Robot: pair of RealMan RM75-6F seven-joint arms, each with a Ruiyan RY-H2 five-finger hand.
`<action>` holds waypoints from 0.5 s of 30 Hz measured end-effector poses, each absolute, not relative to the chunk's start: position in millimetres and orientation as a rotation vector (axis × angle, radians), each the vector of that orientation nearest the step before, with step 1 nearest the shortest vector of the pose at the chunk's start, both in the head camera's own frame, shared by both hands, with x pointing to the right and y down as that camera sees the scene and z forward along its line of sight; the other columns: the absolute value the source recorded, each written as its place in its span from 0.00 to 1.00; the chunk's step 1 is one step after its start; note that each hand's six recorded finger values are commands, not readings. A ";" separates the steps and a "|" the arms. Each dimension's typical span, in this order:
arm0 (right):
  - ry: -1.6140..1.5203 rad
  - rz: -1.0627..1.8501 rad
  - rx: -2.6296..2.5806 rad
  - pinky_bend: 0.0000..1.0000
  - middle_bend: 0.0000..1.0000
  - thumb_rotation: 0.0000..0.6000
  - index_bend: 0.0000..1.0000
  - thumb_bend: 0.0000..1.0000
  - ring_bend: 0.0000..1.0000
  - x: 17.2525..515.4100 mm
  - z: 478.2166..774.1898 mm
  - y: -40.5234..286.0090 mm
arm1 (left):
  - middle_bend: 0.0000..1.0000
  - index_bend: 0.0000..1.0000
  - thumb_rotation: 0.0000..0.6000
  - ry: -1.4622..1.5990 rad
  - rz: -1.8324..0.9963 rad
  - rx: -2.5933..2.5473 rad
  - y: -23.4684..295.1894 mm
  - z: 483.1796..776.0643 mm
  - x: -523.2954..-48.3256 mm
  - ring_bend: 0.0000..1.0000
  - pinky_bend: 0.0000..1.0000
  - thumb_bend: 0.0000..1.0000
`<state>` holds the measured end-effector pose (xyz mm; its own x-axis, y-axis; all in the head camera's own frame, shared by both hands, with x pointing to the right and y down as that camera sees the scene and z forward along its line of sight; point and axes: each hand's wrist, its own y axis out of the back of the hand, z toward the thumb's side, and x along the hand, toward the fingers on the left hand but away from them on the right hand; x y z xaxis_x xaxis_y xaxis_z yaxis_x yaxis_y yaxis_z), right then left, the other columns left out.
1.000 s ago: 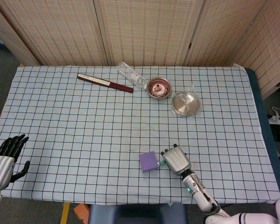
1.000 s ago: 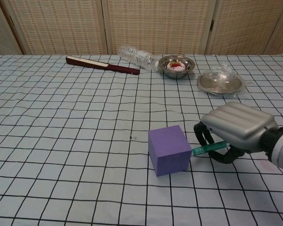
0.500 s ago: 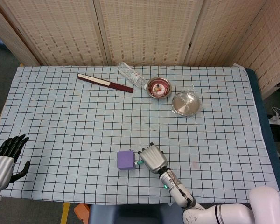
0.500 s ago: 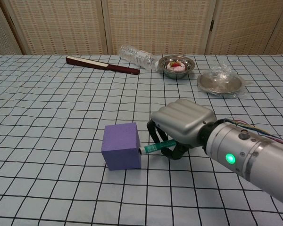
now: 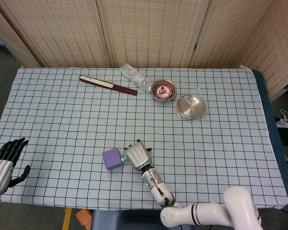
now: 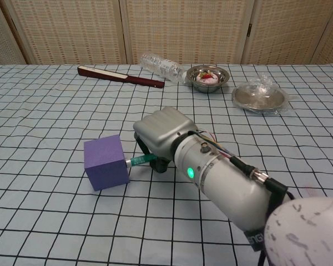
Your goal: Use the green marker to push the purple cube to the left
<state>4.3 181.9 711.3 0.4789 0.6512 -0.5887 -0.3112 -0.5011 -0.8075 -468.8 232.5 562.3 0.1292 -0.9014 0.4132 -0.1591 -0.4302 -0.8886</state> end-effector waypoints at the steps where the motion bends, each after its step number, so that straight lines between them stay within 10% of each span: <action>1: -0.297 1.208 -1.729 0.40 0.85 1.00 0.93 0.47 0.60 -0.2 711.7 180.6 | 0.00 0.00 1.00 1.034 -1.358 -1.717 232.3 562.8 -469.0 0.00 0.06 0.47; 15: -0.346 1.178 -1.790 0.41 0.85 1.00 0.93 0.47 0.60 -61.7 724.7 181.0 | 0.00 0.00 1.00 1.045 -1.365 -1.728 229.7 564.2 -472.8 0.00 0.06 0.47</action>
<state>-61.7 181.0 724.7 0.4995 0.6539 -0.5683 -0.2422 -0.5244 -0.8163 -472.8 229.7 564.2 0.1233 -0.8983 0.4218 -0.1732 -0.4380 -0.8821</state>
